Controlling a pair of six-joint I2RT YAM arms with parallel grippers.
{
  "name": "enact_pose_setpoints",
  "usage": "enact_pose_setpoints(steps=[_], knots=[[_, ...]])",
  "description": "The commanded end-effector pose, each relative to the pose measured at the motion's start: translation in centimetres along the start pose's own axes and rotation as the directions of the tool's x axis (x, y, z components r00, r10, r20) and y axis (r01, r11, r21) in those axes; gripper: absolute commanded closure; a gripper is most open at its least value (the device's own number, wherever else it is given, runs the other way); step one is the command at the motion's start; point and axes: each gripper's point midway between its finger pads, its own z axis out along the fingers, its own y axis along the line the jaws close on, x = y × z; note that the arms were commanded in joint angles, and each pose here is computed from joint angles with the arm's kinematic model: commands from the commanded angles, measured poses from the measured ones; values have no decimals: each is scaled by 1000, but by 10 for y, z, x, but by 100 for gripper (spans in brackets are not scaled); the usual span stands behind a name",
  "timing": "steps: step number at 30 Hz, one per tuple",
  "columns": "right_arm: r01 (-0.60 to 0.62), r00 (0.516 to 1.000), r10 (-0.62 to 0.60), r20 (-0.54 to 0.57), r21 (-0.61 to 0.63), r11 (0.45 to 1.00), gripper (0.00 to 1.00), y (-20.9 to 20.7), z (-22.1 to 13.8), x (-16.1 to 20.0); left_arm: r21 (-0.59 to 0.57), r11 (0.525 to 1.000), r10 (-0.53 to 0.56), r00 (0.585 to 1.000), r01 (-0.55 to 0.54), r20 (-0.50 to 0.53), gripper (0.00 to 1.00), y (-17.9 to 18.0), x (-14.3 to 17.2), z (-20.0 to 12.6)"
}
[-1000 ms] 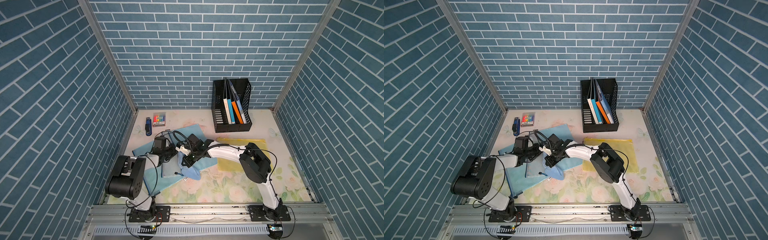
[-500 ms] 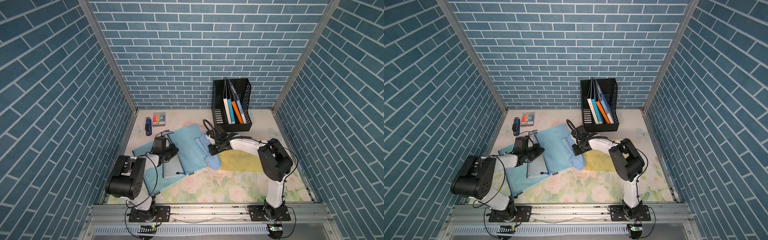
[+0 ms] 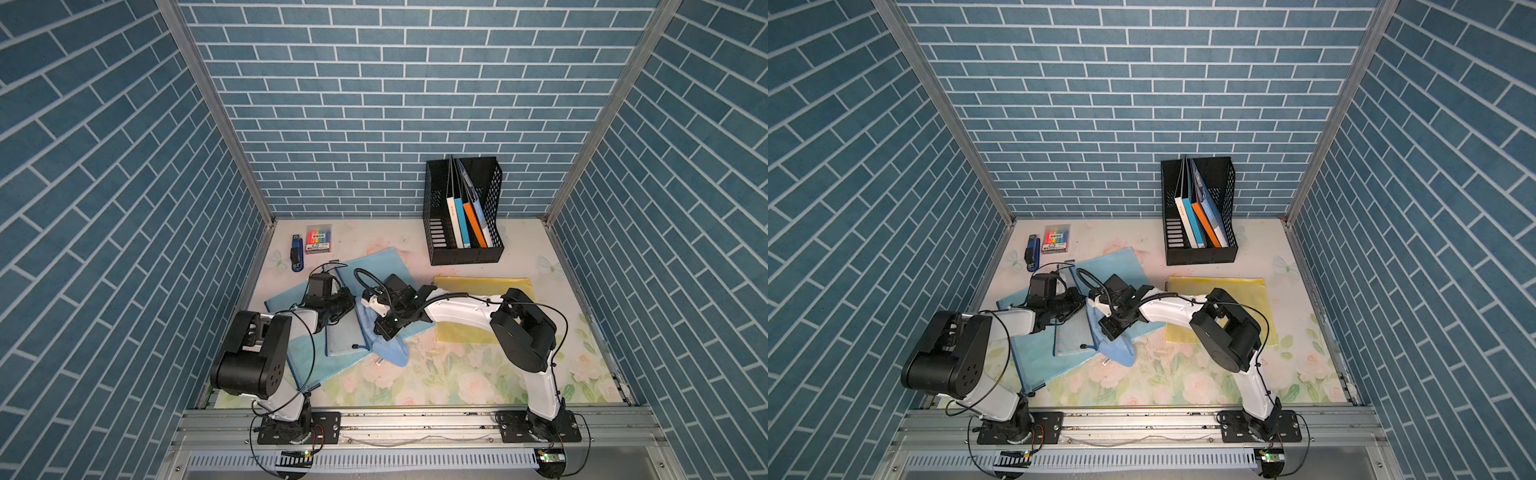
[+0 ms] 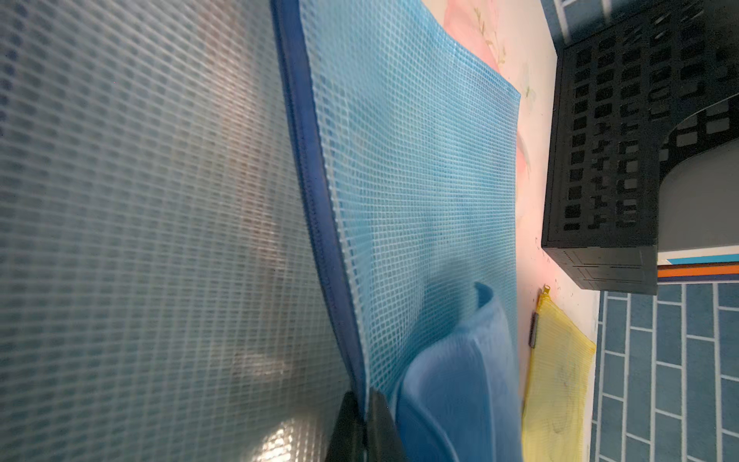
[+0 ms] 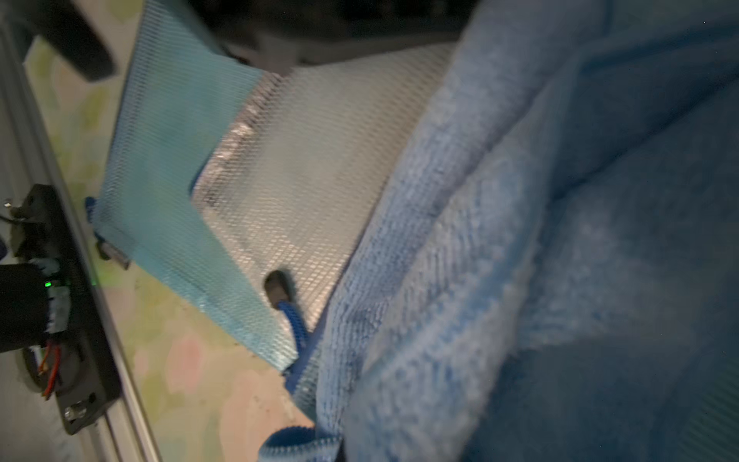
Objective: Wipe the document bag
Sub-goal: Wipe the dirt from the document bag, then adjust the document bag.
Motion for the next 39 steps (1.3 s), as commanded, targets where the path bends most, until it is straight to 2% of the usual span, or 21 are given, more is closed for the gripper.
enact_pose_setpoints(steps=[1, 5, 10, 14, 22, 24, 28, 34, 39], knots=[[51, 999, -51, -4, -47, 998, 92, 4, 2, -3, 12, 1000, 13, 1000, -13, 1, 100, -3, -4, -1], [6, 998, -3, -55, 48, 999, 92, -21, -2, 22, 14, 1000, 23, 1000, -23, -8, 100, -4, -3, 0], [-109, 994, 108, 15, 142, 984, 92, -59, -34, 44, 11, 999, 31, 999, -31, -6, 100, -4, -3, -1], [-174, 984, 179, -1, 247, 953, 92, -90, -53, 69, 18, 999, 38, 999, -38, -7, 100, -6, -4, -2], [-323, 945, 315, 85, 386, 864, 92, -134, -84, 102, 25, 998, 59, 998, -59, 17, 100, -10, -11, -16], [-342, 939, 327, 107, 390, 855, 92, -138, -90, 97, 25, 997, 72, 997, -73, 17, 100, -12, -12, -20], [-339, 940, 297, 168, 359, 870, 91, -134, -100, 63, 30, 994, 101, 995, -101, 20, 100, -20, -14, -31], [-389, 917, 323, 234, 340, 856, 91, -135, -113, 33, -10, 987, 159, 986, -159, 54, 100, -30, -22, -61], [-410, 879, 317, 356, 225, 884, 91, -114, -140, -17, -41, 975, 222, 969, -219, 111, 100, -53, -38, -99]])
